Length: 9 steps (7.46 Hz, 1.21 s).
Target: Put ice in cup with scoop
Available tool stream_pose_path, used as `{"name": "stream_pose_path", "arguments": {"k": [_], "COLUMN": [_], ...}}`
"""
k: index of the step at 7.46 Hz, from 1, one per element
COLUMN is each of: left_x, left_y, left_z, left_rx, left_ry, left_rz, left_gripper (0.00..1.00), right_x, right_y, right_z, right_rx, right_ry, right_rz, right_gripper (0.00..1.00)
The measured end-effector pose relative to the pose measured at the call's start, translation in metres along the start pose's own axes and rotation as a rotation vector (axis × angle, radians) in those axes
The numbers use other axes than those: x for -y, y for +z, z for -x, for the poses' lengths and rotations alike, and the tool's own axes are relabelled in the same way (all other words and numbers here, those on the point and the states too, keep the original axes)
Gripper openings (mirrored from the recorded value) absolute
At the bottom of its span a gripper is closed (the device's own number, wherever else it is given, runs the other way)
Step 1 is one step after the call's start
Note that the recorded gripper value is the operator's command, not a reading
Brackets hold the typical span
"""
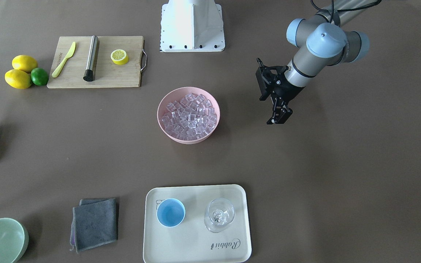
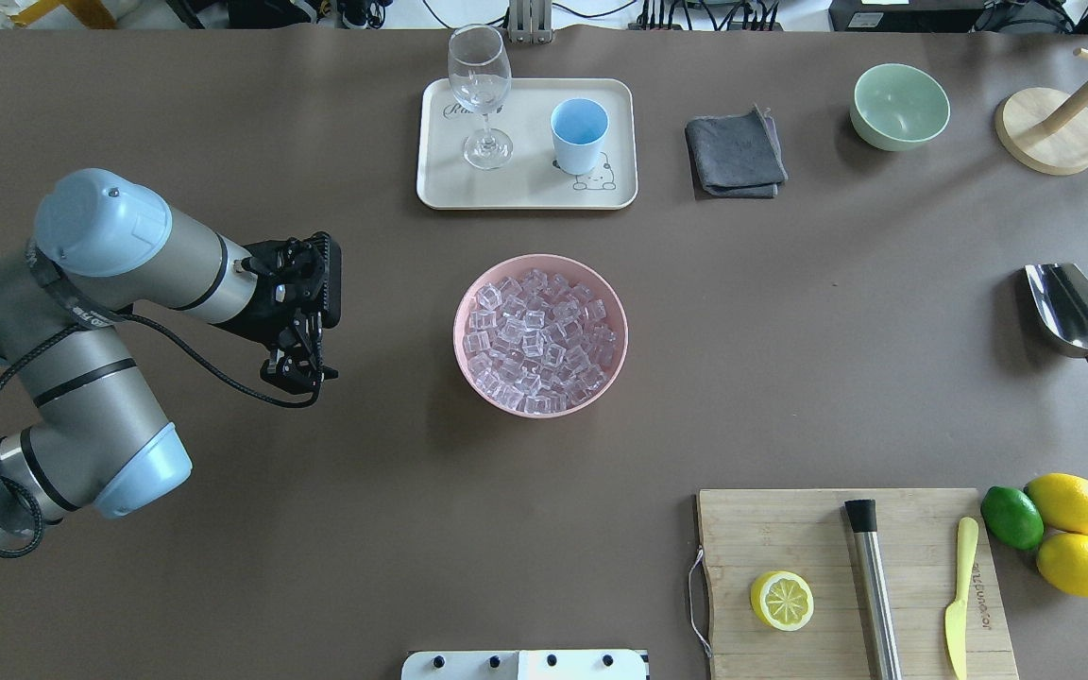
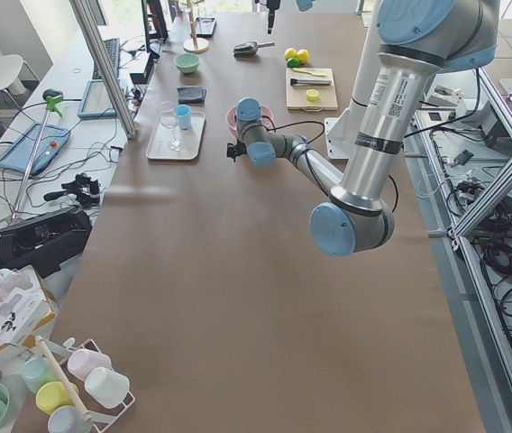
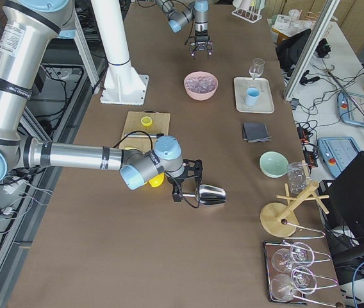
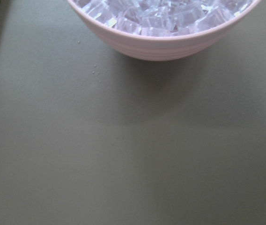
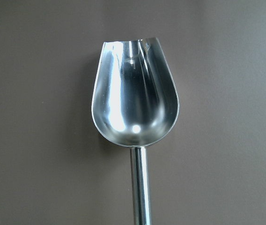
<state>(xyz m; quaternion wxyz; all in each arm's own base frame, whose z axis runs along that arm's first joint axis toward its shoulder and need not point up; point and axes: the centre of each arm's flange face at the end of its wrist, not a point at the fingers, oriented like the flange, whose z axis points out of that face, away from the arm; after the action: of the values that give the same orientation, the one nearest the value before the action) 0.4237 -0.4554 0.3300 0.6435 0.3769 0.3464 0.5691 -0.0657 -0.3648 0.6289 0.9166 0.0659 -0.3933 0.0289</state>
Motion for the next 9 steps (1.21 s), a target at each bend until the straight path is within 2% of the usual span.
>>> {"name": "stream_pose_path", "arguments": {"k": [2,3,5,7,8,9], "left_x": [0.018,0.024,0.032,0.039,0.040,0.041], "left_y": [0.014,0.023,0.042,0.063,0.075,0.084], "left_z": [-0.009,-0.017,-0.028,-0.033,-0.042,-0.049], "left_rx": [-0.006,-0.011,-0.025,-0.046,-0.052,-0.045], "left_ry": [0.086,0.096,0.052,-0.030,-0.065,-0.078], "left_rz": [-0.045,-0.079,-0.140,-0.168,-0.195,-0.215], "left_gripper": [0.99,0.99,0.99,0.99,0.99,0.99], "right_x": [-0.004,-0.005,-0.005,-0.004,-0.004,-0.005], "right_y": [0.021,0.031,0.059,0.075,0.079,0.081], "right_z": [0.006,0.007,0.001,0.007,0.011,0.012], "right_rx": [-0.030,-0.040,-0.023,-0.014,-0.014,-0.015], "right_ry": [-0.032,-0.045,-0.046,-0.053,-0.060,-0.065], "right_rz": [0.023,0.030,0.014,0.001,0.001,0.003], "right_gripper": [0.94,0.94,0.85,0.60,0.53,0.35]}}
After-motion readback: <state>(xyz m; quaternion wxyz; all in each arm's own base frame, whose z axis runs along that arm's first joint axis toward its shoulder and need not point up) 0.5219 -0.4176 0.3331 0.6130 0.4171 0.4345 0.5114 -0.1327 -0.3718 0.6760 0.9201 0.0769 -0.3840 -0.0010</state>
